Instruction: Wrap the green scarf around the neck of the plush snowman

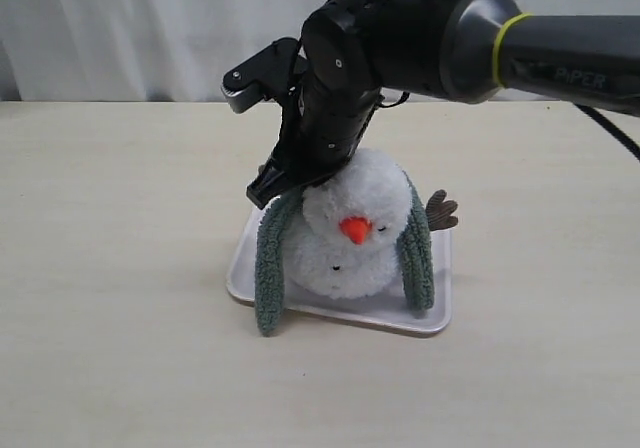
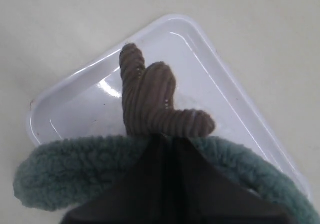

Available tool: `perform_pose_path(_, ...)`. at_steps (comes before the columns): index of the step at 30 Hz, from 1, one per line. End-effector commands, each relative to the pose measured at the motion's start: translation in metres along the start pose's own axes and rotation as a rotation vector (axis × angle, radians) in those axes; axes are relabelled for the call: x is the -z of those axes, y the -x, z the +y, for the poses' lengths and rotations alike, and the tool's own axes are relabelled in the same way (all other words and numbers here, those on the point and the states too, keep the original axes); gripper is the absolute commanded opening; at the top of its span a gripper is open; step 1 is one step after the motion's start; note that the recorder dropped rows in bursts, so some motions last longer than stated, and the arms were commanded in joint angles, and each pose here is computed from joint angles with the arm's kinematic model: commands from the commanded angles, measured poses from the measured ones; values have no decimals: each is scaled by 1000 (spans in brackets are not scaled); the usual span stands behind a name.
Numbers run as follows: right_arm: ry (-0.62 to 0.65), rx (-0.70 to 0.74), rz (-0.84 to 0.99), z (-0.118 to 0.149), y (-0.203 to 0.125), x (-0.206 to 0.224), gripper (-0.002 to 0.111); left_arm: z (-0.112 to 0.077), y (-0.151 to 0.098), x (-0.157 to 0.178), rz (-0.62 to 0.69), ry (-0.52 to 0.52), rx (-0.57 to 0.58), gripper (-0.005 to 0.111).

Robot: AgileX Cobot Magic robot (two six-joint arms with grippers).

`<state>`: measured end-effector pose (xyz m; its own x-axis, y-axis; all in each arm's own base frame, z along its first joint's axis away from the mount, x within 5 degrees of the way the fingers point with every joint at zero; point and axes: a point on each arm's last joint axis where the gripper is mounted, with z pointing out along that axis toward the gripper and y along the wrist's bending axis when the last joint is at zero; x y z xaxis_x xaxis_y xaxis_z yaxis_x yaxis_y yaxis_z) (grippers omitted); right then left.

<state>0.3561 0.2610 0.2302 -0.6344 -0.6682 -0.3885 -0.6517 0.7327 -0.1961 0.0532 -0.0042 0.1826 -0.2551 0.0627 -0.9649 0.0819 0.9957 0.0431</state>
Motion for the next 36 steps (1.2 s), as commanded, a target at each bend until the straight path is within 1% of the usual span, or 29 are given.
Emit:
perform_pose_path(1, 15, 8, 43, 4, -4, -16, 4, 0, 0, 0, -11, -2, 1, 0)
perform_pose_path(7, 9, 21, 32, 3, -3, -11, 4, 0, 0, 0, -11, -2, 1, 0)
perform_pose_path(12, 2, 43, -18, -1, 1, 12, 5, 0, 0, 0, -11, -2, 1, 0)
perform_pose_path(13, -1, 45, -35, -2, 2, 20, 7, 0, 0, 0, -11, -2, 1, 0)
perform_pose_path(15, -5, 41, -54, -5, 3, 32, 14, 0, 0, 0, -11, -2, 1, 0)
perform_pose_path(19, -14, 1, -90, -10, 2, 60, 42, 0, 0, 0, -11, -2, 1, 0)
perform_pose_path(20, -15, -9, -94, -11, 1, 65, 47, 0, 0, 0, -11, -2, 1, 0)
perform_pose_path(21, -15, -36, -100, -12, 1, 72, 51, 0, 0, 0, -11, -2, 1, 0)
perform_pose_path(23, -19, -63, -90, -14, -3, 84, 55, 0, 0, 0, -11, -2, 1, 0)
perform_pose_path(26, -56, -140, -37, -24, -14, 104, 54, 0, 0, 0, -9, -2, 1, 0)
perform_pose_path(30, -84, -227, 39, -48, -41, 120, 54, 0, 0, 0, -7, -3, 1, 0)
perform_pose_path(33, -74, -278, 4, -58, -67, 130, 54, 0, 0, 0, -7, -3, 1, 0)
perform_pose_path(36, -29, -258, -84, -54, -95, 137, 54, 0, 0, 0, -7, -3, 1, 0)
